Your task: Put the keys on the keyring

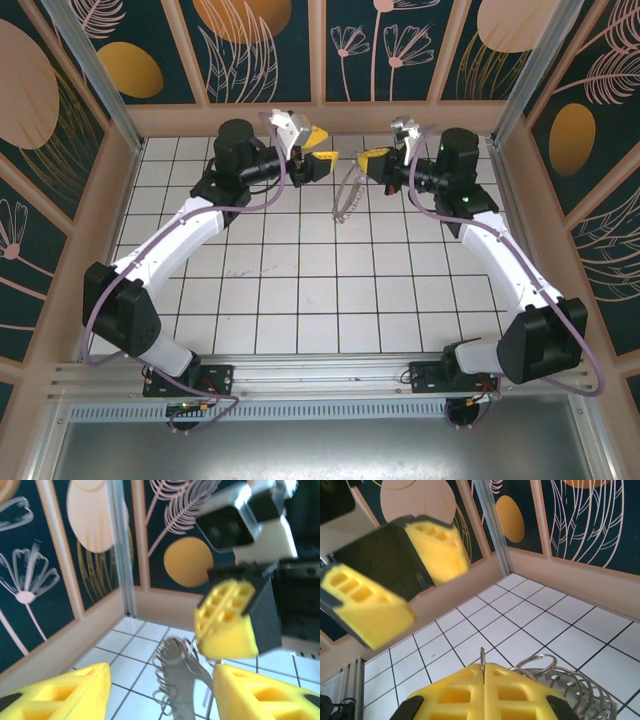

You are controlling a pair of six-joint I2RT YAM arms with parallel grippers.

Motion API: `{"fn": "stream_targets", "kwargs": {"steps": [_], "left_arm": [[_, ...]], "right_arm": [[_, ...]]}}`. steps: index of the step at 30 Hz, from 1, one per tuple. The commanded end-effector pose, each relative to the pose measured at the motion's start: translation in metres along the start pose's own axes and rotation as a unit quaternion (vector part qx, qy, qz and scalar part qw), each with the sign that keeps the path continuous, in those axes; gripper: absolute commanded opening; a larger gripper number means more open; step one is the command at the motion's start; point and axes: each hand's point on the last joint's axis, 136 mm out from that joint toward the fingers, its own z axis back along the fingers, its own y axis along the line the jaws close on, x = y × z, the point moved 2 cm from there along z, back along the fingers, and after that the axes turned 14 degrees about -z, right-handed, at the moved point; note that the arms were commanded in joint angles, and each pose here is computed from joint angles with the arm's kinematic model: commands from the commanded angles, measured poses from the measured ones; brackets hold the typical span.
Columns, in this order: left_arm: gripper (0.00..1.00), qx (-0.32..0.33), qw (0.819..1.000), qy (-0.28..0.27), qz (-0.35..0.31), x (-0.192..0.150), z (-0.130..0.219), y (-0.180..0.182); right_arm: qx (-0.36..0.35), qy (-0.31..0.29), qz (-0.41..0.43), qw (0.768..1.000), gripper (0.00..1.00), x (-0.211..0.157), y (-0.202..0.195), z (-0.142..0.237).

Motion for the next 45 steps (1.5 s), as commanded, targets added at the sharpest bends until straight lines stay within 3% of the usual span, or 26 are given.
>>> {"fn": "stream_targets", "kwargs": {"steps": [1,12,35,45], "left_arm": [[0.56,-0.087,0.995,0.045,0.005,-0.021,-0.002,-0.016],[0.55,-0.167,0.984,0.042,0.036,-0.029,-0.010,-0.010],[0.52,-0.223,0.971,0.016,0.086,-0.033,-0.020,-0.008],[0.43,-0.242,0.965,0.007,0.099,-0.033,-0.021,-0.011]], "right_arm": [[0.018,0.029,0.043,0.999,0.00,0.010,0.011,0.003],[0.033,0.055,0.037,0.997,0.00,0.011,0.008,-0.005],[0.074,0.072,0.022,0.994,0.00,-0.003,0.014,-0.022],[0.073,0.072,0.020,0.995,0.00,-0.004,0.011,-0.025]]}}
